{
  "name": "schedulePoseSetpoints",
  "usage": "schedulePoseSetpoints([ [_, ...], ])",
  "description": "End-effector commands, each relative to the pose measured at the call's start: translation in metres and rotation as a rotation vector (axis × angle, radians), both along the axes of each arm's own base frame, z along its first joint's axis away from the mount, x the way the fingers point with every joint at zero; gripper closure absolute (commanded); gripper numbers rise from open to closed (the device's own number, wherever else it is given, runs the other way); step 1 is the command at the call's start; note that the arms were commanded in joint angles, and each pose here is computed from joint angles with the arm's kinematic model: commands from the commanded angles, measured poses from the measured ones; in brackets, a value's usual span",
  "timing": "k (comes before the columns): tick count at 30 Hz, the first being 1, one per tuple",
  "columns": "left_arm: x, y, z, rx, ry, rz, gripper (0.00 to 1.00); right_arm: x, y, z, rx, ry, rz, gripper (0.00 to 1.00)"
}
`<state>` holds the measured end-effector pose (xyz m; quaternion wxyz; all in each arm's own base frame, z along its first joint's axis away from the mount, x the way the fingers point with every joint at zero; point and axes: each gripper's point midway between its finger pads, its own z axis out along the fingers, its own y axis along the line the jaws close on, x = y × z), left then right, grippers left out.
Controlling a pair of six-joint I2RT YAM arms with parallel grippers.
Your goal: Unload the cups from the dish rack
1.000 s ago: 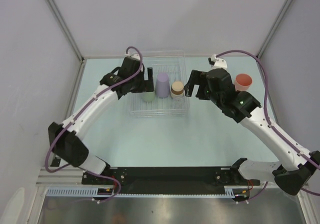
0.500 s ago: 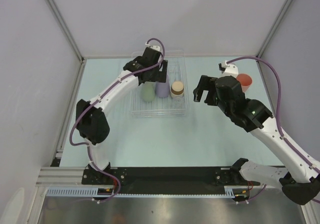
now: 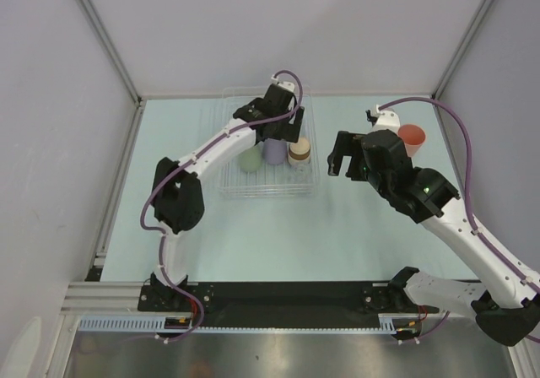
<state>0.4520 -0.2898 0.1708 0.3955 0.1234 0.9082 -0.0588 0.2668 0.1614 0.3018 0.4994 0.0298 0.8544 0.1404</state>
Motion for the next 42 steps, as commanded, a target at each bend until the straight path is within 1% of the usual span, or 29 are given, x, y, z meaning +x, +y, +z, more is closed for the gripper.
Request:
schedulePoseSetpoints([
  [1,0.018,-0.005,0.018,-0.025,-0.066,0.020,0.00,-0.001,-0.009,0.003,-0.022,-0.014,-0.004,0.00],
  [5,0.023,0.000,0.014,-0.029,-0.063,0.060,0.00,0.000,-0.012,-0.001,-0.026,-0.005,-0.006,0.00],
  [13,0.028,-0.002,0.000,-0.030,-0.029,0.060,0.00,0.004,-0.015,-0.009,-0.020,0.009,-0.002,0.00],
  [19,0.026,0.001,-0.006,-0.027,-0.011,0.066,0.12,0.005,-0.019,-0.014,-0.019,0.018,-0.010,0.00],
  [21,0.026,0.002,-0.005,-0.030,-0.009,0.067,0.22,0.005,-0.020,-0.015,-0.014,0.019,-0.010,0.00],
  [22,0.025,0.002,-0.004,-0.030,-0.008,0.070,0.31,0.005,-0.019,-0.017,-0.016,0.022,-0.007,0.00],
  [23,0.025,0.003,-0.003,-0.031,-0.011,0.074,0.48,0.005,-0.020,-0.017,-0.011,0.020,-0.010,0.00],
  [25,0.023,0.004,-0.003,-0.027,-0.005,0.072,0.62,0.005,-0.019,-0.019,-0.005,0.025,-0.005,0.00],
  [26,0.023,0.004,-0.003,-0.025,-0.007,0.076,0.75,0.004,-0.018,-0.018,0.000,0.024,-0.004,0.00],
  [28,0.022,0.007,-0.002,-0.015,-0.005,0.082,0.88,0.004,-0.018,-0.019,0.003,0.026,-0.004,0.00],
  [29,0.022,0.009,-0.002,-0.011,-0.004,0.087,1.00,0.003,-0.019,-0.018,0.006,0.023,-0.003,0.00],
  [33,0.020,0.013,0.005,-0.009,-0.018,0.097,1.00,0.002,-0.020,-0.019,0.007,0.021,-0.006,0.00],
  [36,0.018,0.015,0.023,-0.038,-0.049,0.105,1.00,0.001,-0.022,-0.020,0.003,0.022,-0.011,0.00],
  [42,0.012,0.014,0.100,-0.135,-0.165,0.086,1.00,0.003,-0.028,-0.016,0.007,0.002,-0.041,0.00],
])
